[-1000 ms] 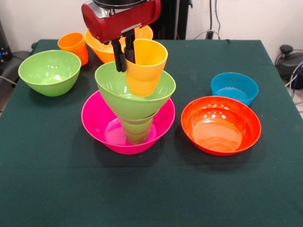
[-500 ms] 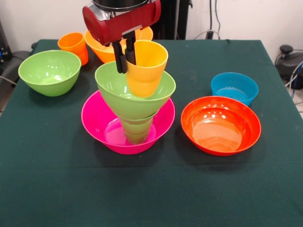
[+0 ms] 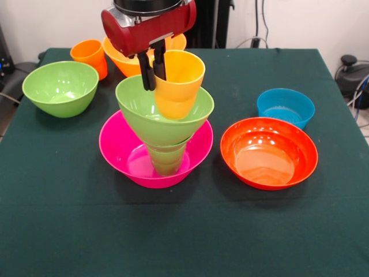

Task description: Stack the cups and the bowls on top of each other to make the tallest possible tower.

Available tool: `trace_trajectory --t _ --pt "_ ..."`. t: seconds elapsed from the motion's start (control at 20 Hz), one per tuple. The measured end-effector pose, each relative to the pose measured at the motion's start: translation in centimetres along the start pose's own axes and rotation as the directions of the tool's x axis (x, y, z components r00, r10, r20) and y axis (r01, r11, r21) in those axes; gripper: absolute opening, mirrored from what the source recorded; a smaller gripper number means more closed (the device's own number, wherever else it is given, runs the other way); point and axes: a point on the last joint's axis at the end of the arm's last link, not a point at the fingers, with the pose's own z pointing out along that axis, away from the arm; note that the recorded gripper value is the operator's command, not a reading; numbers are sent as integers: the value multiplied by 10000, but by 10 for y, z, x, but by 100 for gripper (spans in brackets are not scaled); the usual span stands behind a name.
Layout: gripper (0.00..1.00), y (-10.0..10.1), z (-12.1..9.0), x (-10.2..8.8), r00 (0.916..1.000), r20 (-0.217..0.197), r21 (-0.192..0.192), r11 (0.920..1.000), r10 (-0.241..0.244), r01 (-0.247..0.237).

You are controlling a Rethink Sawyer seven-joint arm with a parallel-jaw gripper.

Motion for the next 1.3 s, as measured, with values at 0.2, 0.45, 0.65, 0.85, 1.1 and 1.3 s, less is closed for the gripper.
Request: trace_trajectory --t 0.2,0.45,0.65,0.85,1.1,1.3 --pt "0 0 1 0 10000 -7 -21 10000 -1 1" --pt "0 1 8 0 10000 -31 -132 9999 4 -4" --pt "0 2 13 0 10000 -55 -217 9998 4 -5" --pt "0 2 16 0 10000 -58 -266 9996 9 -11" --pt "0 -1 22 -2 10000 -30 -320 9995 69 -70" --pt "0 -5 20 -3 9999 18 -249 9996 116 -116"
